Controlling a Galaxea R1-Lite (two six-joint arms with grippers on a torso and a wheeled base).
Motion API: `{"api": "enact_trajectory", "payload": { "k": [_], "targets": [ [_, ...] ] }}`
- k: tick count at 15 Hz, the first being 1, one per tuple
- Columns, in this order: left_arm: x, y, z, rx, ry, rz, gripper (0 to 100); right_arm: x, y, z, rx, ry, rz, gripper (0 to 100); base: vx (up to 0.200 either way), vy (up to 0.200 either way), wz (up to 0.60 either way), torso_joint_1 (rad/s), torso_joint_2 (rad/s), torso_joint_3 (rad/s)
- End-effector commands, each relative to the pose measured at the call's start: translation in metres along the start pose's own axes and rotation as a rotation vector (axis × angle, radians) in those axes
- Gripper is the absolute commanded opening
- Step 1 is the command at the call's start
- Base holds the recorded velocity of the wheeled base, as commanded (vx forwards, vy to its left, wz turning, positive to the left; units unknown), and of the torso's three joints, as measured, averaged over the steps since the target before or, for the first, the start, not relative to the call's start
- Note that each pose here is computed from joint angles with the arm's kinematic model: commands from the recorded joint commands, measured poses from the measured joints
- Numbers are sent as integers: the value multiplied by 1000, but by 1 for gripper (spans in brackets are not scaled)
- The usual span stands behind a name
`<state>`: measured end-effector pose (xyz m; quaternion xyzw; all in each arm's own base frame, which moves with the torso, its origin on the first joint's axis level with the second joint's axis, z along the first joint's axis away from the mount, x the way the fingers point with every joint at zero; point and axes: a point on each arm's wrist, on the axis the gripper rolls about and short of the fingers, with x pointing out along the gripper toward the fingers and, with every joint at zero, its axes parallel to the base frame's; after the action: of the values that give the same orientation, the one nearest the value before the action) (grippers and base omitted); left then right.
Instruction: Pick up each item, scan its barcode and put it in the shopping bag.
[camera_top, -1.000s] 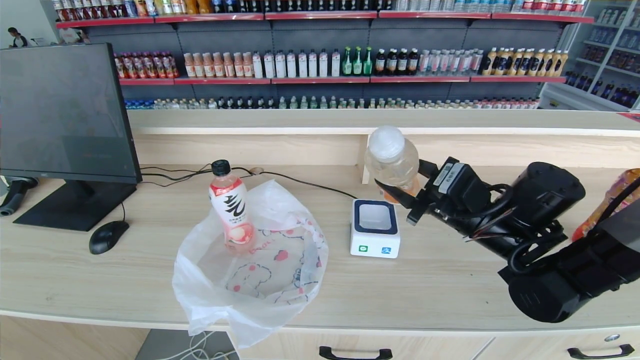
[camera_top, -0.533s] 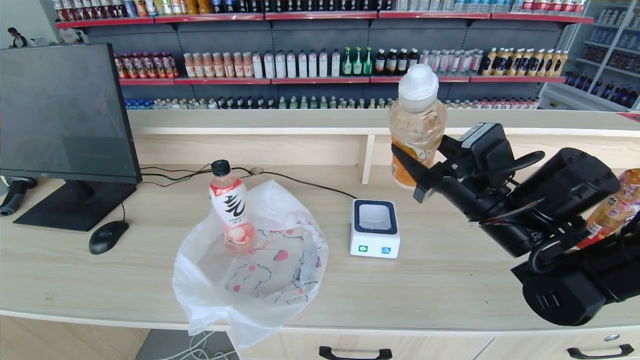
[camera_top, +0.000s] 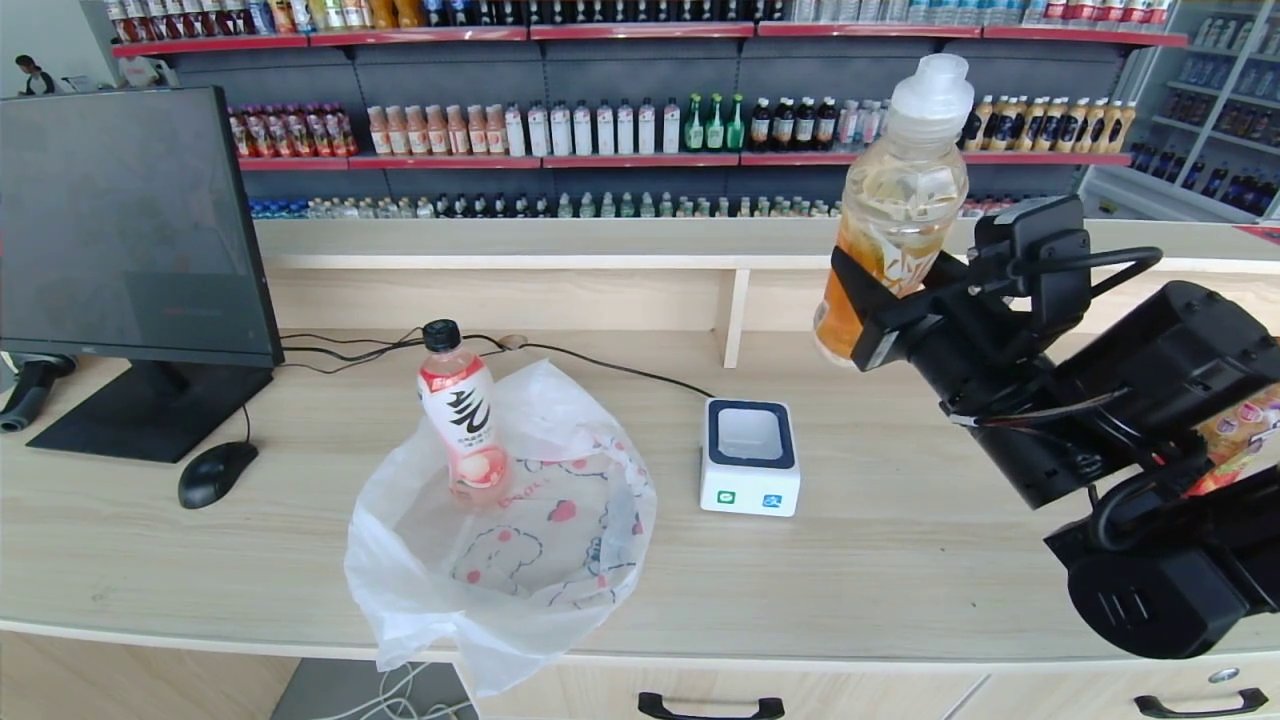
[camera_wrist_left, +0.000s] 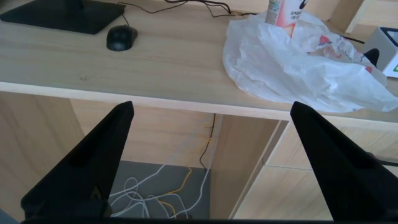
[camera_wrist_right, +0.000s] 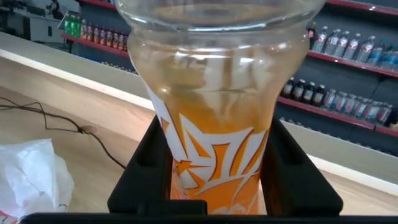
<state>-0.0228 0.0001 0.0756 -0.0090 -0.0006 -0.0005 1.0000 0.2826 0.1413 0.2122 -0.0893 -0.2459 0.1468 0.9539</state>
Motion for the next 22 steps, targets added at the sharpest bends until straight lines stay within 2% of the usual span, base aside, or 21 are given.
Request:
{"api": "enact_trajectory", "payload": {
  "k": [1,7,10,12,22],
  "targets": [
    [0,0,0,0,0,0,100,0,0,0,27,2,-4,0,0,0,0,0,0,0],
    [0,0,0,0,0,1,100,-1,3,-8,166,32,-27,0,0,0,0,0,0,0],
    [0,0,0,0,1,1,100,-18,6,-22,168,121,-6,0,0,0,0,0,0,0],
    [0,0,0,0,1,0,100,-25,6,-24,179,144,-2,0,0,0,0,0,0,0],
    [0,0,0,1,0,0,100,-31,4,-19,234,142,-6,0,0,0,0,0,0,0]
  ]
}}
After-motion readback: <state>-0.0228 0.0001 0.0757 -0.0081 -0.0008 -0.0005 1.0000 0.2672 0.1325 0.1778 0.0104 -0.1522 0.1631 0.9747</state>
